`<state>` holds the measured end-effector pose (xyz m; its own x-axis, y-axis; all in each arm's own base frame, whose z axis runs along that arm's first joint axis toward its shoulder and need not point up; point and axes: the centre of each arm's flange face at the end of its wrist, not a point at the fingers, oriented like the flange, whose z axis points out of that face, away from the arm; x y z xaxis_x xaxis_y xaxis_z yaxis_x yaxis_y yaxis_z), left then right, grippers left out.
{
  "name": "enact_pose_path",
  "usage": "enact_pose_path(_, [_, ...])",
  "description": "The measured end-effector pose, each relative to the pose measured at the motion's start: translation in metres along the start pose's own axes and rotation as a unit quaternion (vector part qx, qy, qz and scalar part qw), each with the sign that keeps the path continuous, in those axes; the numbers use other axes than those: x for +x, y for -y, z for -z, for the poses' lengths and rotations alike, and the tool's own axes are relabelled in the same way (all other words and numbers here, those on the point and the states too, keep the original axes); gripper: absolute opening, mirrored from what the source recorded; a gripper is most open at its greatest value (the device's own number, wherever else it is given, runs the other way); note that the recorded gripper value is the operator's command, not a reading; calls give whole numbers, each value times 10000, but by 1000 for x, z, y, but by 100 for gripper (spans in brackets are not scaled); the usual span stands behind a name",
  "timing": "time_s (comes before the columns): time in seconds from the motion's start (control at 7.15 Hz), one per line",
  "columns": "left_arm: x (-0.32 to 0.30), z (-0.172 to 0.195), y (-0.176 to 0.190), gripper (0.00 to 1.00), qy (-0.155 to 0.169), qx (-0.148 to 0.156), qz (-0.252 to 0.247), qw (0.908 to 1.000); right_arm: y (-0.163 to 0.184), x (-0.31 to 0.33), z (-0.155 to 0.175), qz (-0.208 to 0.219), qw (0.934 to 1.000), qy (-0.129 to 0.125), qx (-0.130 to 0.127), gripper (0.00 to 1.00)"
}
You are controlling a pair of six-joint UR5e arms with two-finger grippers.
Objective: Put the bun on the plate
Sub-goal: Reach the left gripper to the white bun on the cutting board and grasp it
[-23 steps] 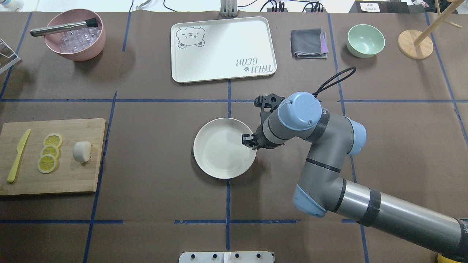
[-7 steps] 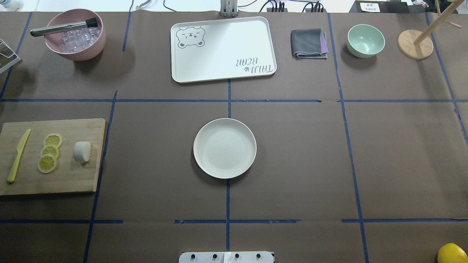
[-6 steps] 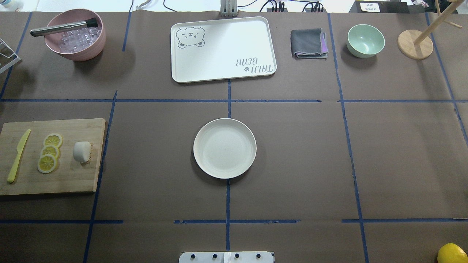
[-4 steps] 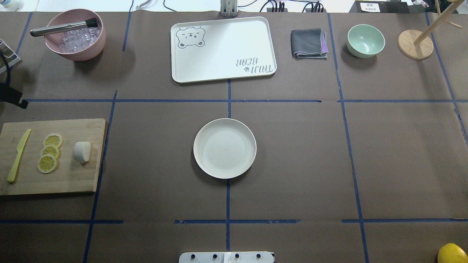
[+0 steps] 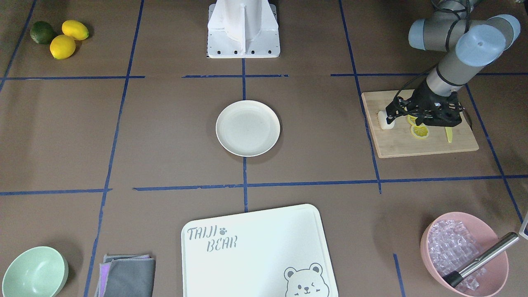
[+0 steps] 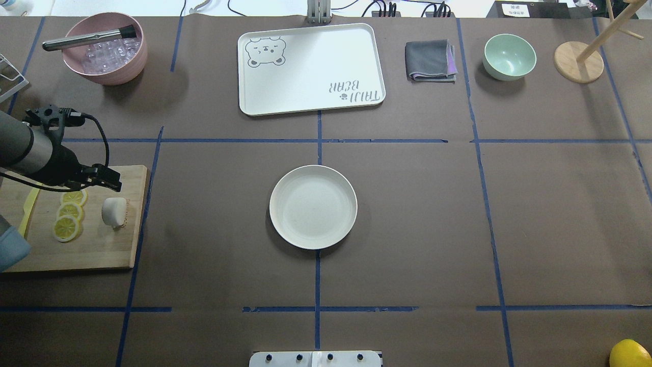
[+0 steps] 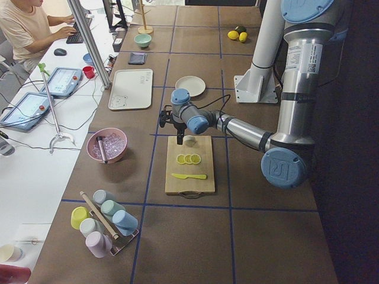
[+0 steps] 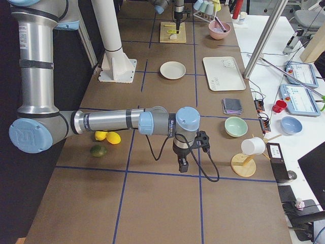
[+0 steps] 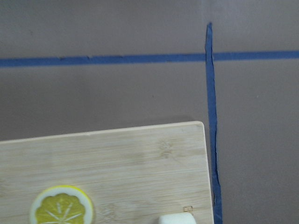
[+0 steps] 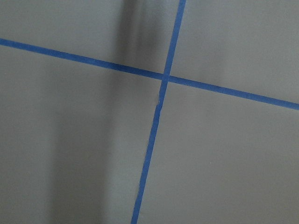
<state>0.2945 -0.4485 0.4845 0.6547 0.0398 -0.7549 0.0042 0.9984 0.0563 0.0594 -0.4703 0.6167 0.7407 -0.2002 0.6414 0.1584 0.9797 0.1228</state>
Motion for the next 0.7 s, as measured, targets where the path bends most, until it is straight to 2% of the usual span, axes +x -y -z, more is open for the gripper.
enact_pose_path(0.14, [2, -15, -6, 71, 84, -54, -22, 9999, -1, 0, 0, -4, 10000, 1, -4, 100])
enact_pose_path(0.28, [5, -23, -11, 57, 137, -87, -47, 9999, -1, 0, -1, -6, 10000, 1, -7, 100])
enact_pose_path(0.42, [7, -28, -14, 51, 158, -118, -63, 9998, -1, 1, -1, -11, 10000, 2, -8, 100])
enact_pose_path(0.7, [12, -31, -18, 45, 153, -161, -101, 9997, -2, 1, -1, -17, 10000, 2, -10, 100])
